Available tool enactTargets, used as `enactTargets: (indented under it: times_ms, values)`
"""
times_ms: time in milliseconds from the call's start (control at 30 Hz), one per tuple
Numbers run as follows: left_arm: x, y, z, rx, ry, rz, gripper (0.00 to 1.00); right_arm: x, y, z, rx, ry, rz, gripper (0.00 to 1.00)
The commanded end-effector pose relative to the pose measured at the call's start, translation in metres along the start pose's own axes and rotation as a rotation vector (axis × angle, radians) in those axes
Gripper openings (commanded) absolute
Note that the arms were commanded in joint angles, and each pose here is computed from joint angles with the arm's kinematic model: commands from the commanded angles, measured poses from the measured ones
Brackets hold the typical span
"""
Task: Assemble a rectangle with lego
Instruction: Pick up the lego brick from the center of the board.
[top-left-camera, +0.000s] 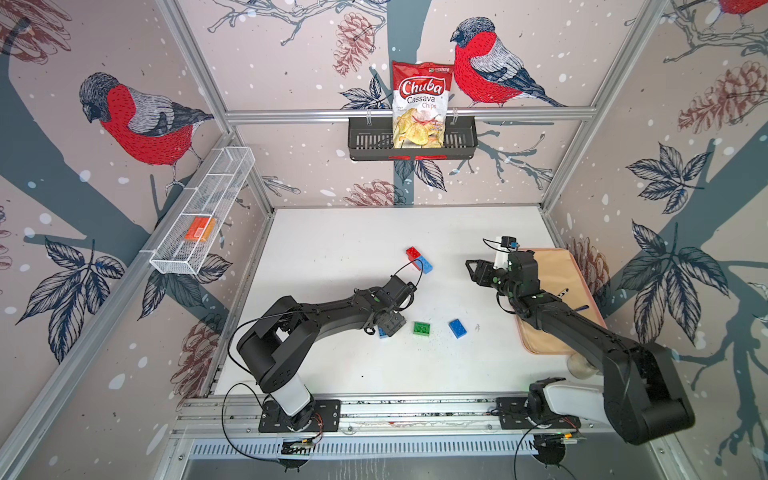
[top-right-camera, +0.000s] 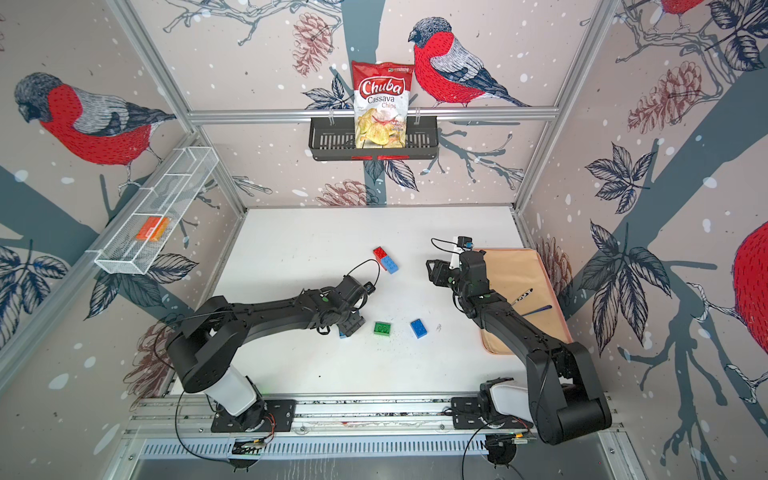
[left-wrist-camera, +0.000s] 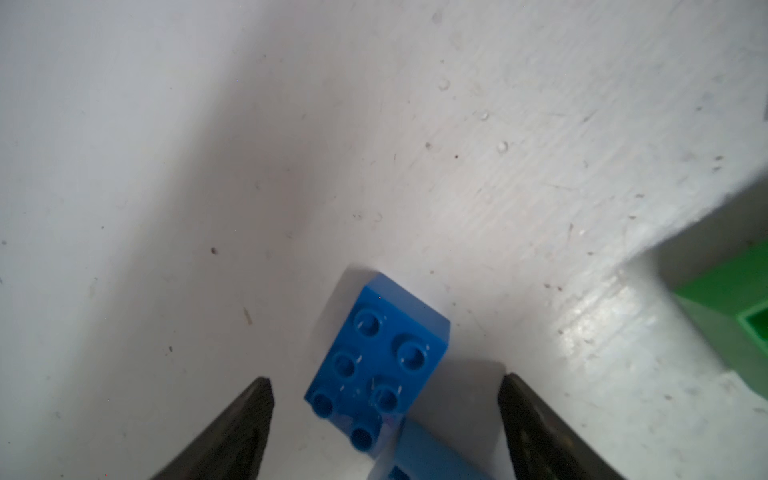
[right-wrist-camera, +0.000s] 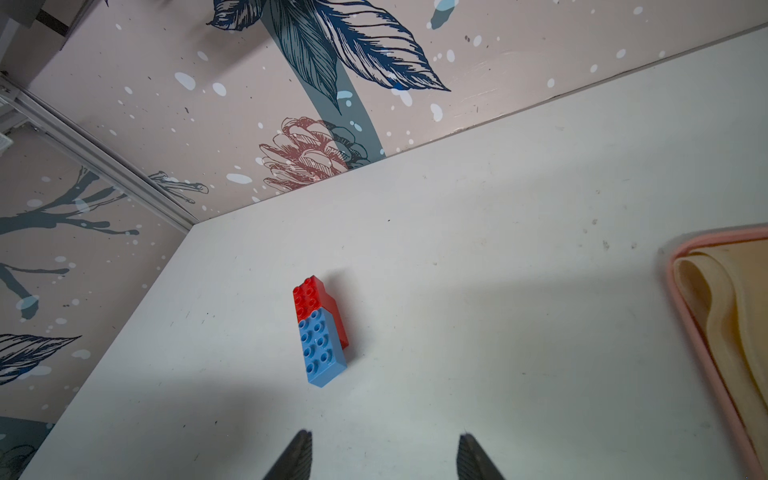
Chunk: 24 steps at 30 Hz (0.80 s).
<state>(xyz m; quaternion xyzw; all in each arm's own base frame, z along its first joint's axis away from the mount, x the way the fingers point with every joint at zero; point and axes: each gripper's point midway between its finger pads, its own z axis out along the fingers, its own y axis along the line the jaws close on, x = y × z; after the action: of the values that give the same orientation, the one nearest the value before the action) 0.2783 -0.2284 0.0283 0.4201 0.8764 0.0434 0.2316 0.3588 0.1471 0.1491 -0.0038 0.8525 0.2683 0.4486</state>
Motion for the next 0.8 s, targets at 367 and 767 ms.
enactTargets:
  times_ms: [367,767]
  values:
    - [0.001,0.021,0.017,0.096,0.031,0.009,0.51,-0.005,0.012,-0.003,-0.05,-0.021,-0.013,0.59]
    - [-0.001,0.014,0.031,0.119,0.041,-0.011,0.38,-0.003,0.015,-0.002,-0.059,-0.017,-0.02,0.59]
